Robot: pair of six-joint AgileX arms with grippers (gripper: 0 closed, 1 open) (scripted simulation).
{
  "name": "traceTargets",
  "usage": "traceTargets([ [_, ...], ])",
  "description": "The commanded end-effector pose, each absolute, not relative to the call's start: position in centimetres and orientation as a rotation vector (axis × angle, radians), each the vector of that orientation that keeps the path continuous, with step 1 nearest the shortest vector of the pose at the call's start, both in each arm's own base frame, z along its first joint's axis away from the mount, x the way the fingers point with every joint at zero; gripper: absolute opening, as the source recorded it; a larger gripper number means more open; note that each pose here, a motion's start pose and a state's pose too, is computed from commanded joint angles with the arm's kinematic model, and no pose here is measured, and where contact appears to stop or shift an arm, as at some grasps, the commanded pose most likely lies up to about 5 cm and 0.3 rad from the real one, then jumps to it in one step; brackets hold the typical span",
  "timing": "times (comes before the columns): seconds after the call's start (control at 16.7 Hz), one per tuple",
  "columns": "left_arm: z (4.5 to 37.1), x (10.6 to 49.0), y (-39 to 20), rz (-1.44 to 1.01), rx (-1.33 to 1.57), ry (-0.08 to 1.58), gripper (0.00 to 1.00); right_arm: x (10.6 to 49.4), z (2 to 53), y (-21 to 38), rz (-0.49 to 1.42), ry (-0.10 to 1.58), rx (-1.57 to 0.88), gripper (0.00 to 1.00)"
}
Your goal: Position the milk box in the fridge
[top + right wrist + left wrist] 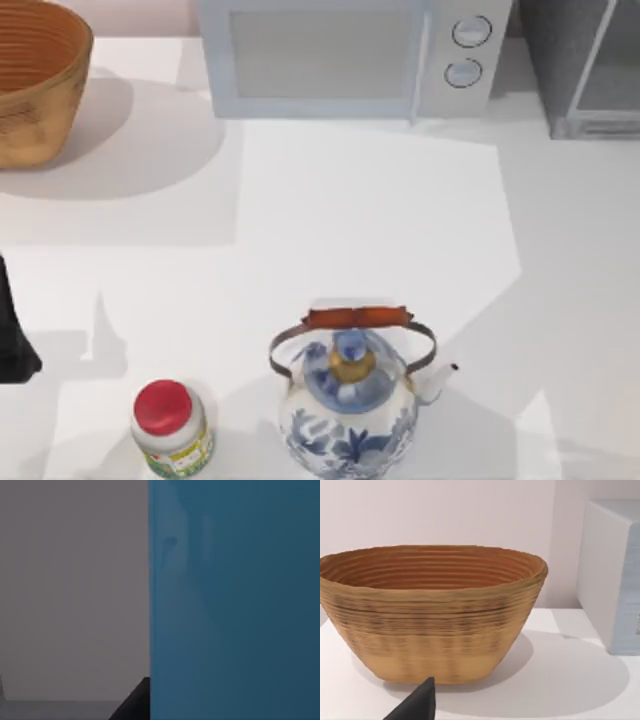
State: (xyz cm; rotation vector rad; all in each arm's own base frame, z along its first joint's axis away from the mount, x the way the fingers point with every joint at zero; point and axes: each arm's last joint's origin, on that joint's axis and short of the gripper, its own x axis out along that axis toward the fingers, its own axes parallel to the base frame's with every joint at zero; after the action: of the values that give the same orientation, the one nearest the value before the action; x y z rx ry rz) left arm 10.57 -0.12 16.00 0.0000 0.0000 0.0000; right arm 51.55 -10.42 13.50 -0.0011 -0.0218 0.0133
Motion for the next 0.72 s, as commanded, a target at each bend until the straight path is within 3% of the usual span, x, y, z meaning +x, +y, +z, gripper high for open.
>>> traceTargets([
  [0.42,16.0,10.57,-0.12,0.0,0.0,0.0,1.0,52.46,12.9,-10.27,0.007,0.01,0.006,0.0],
  [0.72,16.0,10.57,-0.12,0.0,0.0,0.0,1.0,52.46,12.9,-10.27,0.007,0.01,0.006,0.38],
])
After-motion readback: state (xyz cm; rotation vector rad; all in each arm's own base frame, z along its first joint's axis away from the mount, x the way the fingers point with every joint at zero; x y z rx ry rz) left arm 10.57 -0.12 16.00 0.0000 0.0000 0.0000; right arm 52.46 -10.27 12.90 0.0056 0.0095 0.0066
